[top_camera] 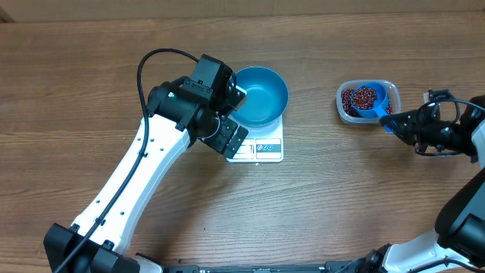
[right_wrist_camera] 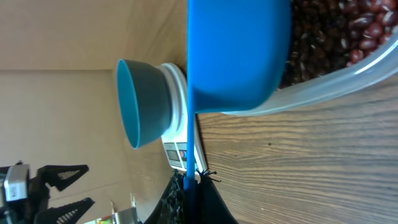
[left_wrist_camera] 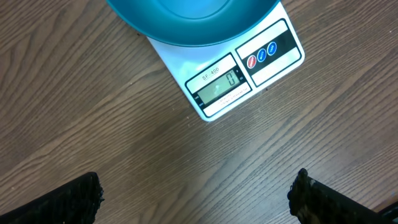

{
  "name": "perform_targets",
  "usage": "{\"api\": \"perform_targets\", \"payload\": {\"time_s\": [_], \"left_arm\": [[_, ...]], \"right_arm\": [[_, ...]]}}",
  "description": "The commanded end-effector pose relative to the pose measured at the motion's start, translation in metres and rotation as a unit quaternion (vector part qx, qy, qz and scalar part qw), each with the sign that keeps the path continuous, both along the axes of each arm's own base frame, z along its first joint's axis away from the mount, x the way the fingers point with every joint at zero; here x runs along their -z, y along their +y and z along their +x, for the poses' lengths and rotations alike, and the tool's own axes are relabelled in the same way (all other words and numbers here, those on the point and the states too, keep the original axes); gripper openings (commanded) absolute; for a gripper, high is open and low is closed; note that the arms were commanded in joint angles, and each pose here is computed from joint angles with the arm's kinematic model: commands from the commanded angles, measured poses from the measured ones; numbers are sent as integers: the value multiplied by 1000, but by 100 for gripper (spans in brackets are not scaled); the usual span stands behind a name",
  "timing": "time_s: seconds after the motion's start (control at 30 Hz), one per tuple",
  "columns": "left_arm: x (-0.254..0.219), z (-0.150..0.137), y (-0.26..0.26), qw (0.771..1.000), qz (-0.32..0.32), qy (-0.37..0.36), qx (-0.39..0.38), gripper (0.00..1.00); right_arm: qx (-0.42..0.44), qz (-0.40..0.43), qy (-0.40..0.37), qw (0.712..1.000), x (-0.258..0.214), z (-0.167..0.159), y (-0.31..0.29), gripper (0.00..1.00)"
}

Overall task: Scoop item into bowl and weigh 150g on scale
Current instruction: 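Drag the scoop through the beans and lift it out, right gripper, then carry the filled scoop over the teal bowl and tip it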

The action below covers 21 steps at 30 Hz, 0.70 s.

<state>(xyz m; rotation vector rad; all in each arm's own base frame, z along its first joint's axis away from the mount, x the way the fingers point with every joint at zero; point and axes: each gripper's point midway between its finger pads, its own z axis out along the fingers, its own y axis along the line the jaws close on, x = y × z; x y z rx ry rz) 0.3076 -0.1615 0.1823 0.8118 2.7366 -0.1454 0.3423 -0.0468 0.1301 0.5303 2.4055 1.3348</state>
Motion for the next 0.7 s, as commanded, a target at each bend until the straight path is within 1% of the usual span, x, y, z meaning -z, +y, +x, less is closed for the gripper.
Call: {"api": "perform_targets", "payload": {"time_s": [0.0, 0.2, 0.47, 0.67], "left_arm": [[-8, 0, -3, 1000, -6, -10, 0, 100], [-8, 0, -3, 1000, -6, -10, 0, 100], [-8, 0, -3, 1000, -6, -10, 0, 100], [-8, 0, -3, 1000, -6, -10, 1, 99]], "right_arm": [[-2, 22, -34, 999, -10, 2, 1, 4], [-2, 26, -38, 999, -11, 3, 2, 4], [-8, 84, -106, 991, -39, 9, 10, 4], [-26, 96, -108, 989, -44, 10, 25, 4]]}}
